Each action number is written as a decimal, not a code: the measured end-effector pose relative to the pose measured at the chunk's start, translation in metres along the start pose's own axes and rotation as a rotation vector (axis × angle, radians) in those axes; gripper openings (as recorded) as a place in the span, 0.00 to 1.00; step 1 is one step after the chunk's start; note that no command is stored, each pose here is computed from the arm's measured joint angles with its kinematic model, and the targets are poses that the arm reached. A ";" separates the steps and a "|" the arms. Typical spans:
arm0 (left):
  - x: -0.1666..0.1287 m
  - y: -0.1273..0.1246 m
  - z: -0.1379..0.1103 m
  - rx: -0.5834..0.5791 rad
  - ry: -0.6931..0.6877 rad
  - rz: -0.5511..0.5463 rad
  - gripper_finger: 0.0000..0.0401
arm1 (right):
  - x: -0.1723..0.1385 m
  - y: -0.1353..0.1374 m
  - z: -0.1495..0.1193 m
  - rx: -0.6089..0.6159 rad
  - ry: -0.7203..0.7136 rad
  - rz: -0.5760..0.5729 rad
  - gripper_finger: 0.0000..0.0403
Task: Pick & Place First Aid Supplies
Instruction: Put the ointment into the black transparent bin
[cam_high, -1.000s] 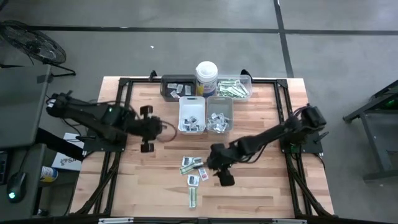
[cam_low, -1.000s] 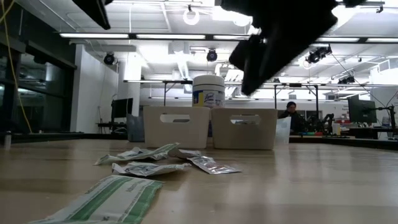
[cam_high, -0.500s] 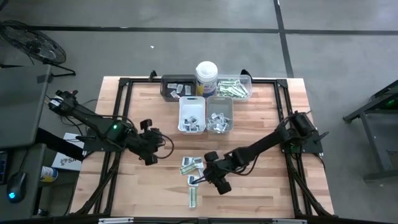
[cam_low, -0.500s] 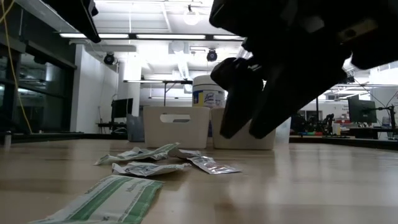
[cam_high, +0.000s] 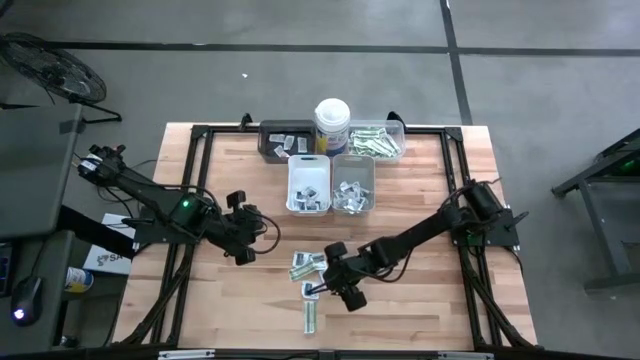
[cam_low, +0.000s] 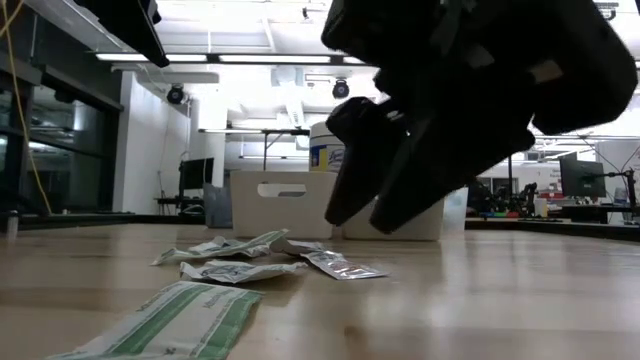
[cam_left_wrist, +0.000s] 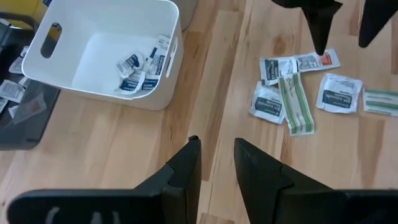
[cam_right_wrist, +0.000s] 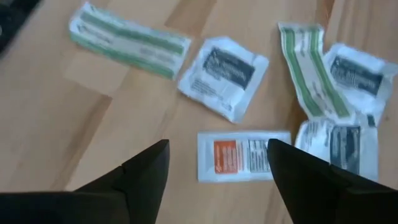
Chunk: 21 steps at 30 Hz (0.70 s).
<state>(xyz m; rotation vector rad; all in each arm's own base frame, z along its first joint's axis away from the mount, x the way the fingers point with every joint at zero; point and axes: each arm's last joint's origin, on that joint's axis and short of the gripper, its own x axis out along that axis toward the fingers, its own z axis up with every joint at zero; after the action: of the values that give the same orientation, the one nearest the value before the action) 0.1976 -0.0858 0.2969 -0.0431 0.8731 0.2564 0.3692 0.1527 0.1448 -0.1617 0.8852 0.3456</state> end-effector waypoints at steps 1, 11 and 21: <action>0.000 0.000 0.000 0.001 -0.001 0.002 0.23 | 0.001 0.000 0.000 0.003 0.003 0.003 0.65; 0.000 0.000 -0.001 0.013 0.005 0.006 0.23 | 0.023 -0.004 -0.009 0.058 0.005 0.026 0.64; 0.000 0.002 -0.003 0.024 0.024 0.017 0.23 | 0.025 -0.016 -0.020 0.198 0.125 0.057 0.64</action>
<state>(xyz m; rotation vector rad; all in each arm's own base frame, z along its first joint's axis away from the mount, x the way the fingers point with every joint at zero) 0.1953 -0.0845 0.2954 -0.0161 0.9003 0.2620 0.3747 0.1382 0.1128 0.0254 1.0432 0.3011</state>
